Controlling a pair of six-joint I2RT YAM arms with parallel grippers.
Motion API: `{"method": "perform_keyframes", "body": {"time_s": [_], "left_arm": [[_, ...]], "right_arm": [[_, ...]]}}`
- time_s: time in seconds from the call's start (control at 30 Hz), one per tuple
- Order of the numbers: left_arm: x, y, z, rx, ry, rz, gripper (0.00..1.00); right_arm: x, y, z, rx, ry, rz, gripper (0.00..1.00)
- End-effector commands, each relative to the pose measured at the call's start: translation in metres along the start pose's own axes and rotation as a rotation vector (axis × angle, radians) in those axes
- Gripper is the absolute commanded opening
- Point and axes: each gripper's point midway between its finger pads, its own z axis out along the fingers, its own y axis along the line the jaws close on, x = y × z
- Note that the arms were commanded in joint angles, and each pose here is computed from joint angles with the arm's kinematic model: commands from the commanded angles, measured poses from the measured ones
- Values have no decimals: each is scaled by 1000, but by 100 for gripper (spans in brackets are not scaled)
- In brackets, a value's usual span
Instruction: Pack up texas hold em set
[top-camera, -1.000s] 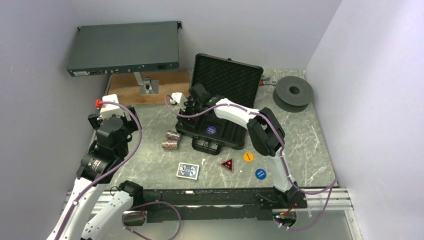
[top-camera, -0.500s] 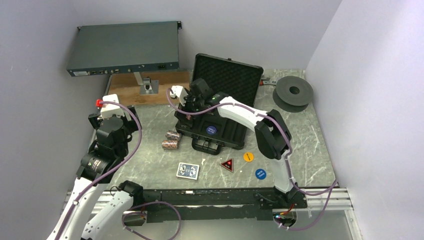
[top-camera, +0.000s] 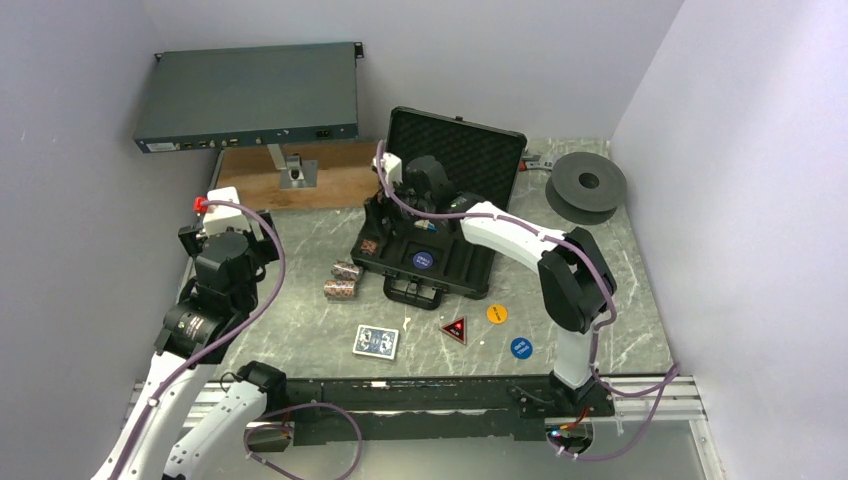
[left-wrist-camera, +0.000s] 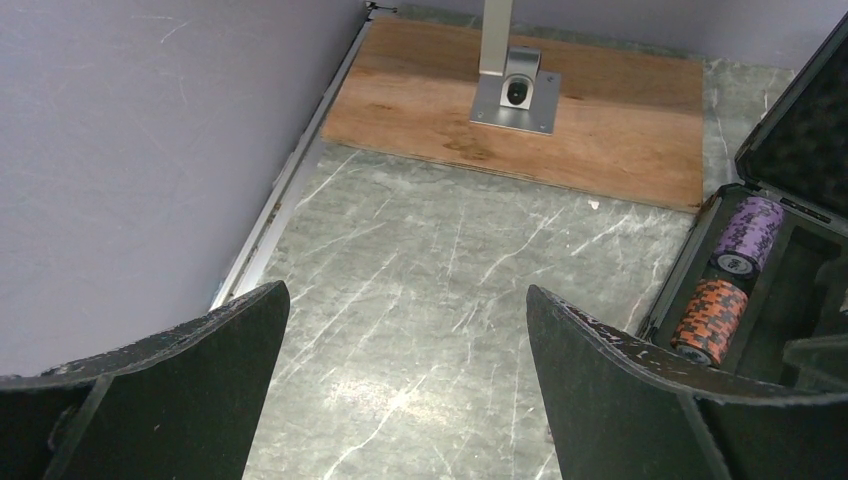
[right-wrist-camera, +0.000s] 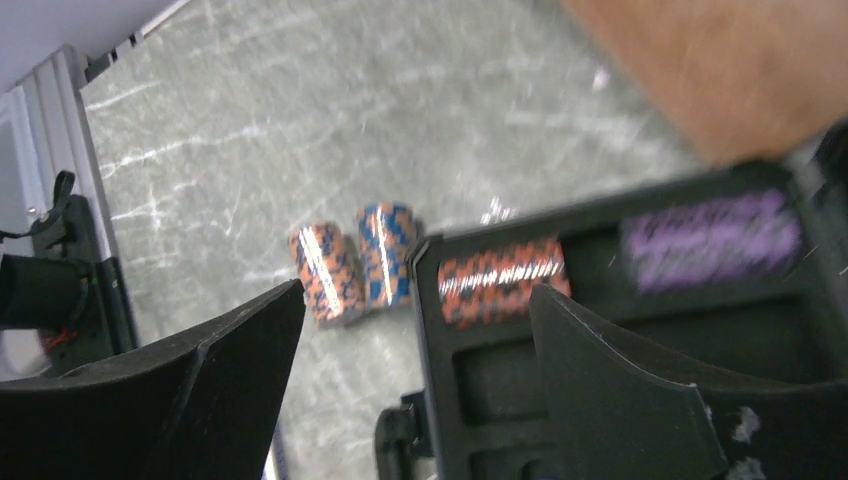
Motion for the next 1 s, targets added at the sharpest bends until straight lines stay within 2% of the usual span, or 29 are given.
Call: {"method": "perform_keyframes", "body": {"time_s": [0.0, 0.07, 0.2, 0.53, 0.97], "left_arm": [[-5, -5, 2, 20, -13, -11, 94], [-5, -7, 3, 24, -5, -8, 94], [-5, -5, 2, 19, -7, -10, 94], [-5, -4, 2, 13, -8, -9, 94], [-5, -4, 2, 18, -10, -10, 94]], "right_arm": [[11, 18, 8, -49, -19, 105, 81], [22, 22, 13, -55, 15, 119, 75], [45, 25, 24, -59, 64, 133, 55], [73, 16, 45, 29, 153, 31, 34], [80, -8, 54, 106, 205, -12, 26]]}}
